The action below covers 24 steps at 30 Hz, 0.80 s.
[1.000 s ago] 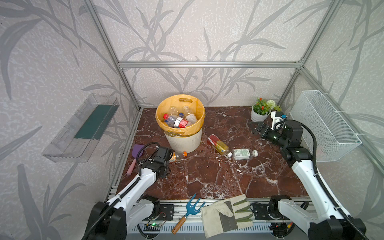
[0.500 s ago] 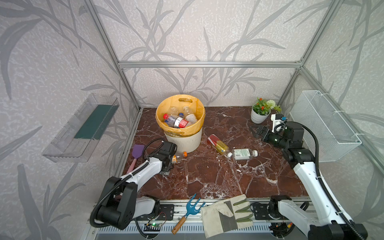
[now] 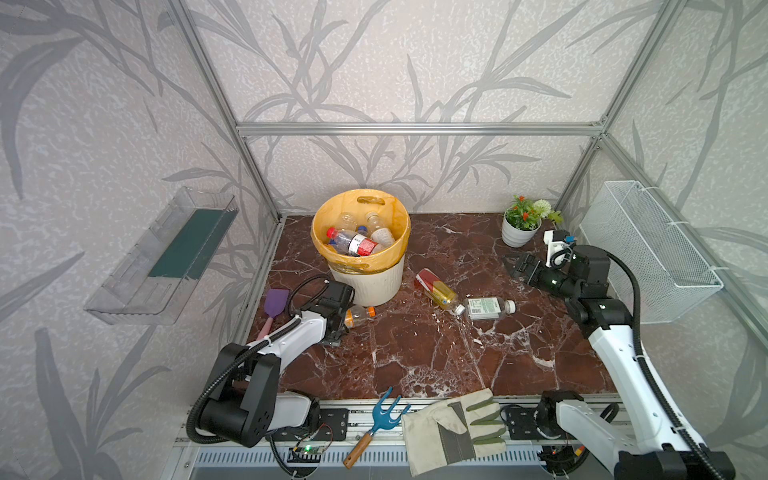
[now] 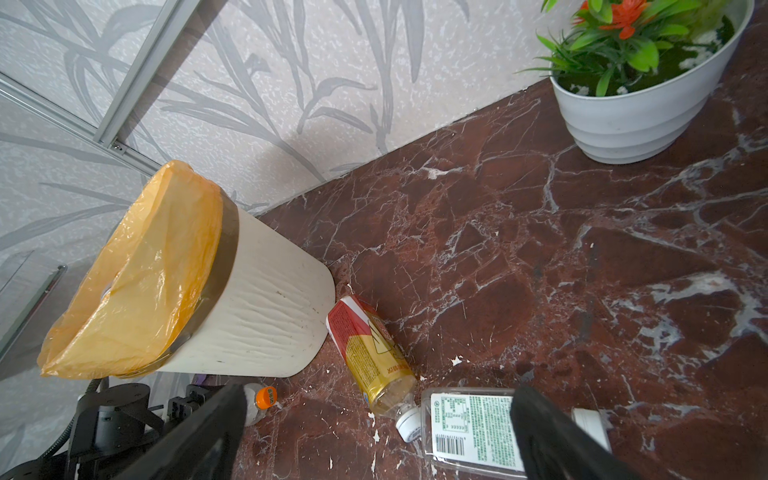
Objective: Throw the plastic bottles in the bin
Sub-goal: 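Lift the orange-labelled bottle and carry it over the bin with the left gripper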
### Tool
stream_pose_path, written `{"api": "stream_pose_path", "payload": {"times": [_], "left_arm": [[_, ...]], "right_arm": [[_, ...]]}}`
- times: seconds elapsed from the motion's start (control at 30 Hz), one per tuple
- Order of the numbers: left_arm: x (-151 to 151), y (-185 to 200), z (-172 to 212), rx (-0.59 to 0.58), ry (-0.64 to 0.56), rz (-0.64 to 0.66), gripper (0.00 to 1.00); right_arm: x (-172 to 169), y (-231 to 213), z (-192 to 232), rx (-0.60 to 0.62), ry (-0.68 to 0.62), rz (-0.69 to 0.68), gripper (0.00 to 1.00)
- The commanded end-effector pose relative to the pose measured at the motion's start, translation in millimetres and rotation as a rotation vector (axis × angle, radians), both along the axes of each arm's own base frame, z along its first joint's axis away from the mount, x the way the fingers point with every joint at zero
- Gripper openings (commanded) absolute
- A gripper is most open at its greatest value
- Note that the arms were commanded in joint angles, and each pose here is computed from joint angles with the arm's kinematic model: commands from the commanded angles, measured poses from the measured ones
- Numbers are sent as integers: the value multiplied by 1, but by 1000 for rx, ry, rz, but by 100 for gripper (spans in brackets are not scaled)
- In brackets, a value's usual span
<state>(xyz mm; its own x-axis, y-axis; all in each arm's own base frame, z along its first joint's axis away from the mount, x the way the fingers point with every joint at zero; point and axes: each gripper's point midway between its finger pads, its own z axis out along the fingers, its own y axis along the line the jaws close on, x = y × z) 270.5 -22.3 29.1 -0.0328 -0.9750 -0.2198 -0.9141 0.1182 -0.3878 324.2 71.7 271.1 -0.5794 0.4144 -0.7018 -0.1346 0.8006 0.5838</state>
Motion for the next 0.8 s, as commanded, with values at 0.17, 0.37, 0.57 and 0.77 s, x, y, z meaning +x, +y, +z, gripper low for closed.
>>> {"api": "stream_pose_path", "payload": {"times": [0.17, 0.37, 0.57, 0.77], "left_arm": [[-23, 13, -10, 21, 50, 53, 66], [-30, 22, 0, 40, 17, 70, 60], [-40, 33, 29, 89, -48, 52, 56], [-59, 37, 55, 82, -146, 7, 47]], "right_arm": [[-5, -4, 11, -12, -38, -8, 99], [-6, -5, 8, -10, -35, -10, 99], [-7, -5, 9, -7, -36, -7, 99], [-7, -5, 10, 2, -45, -15, 99]]}}
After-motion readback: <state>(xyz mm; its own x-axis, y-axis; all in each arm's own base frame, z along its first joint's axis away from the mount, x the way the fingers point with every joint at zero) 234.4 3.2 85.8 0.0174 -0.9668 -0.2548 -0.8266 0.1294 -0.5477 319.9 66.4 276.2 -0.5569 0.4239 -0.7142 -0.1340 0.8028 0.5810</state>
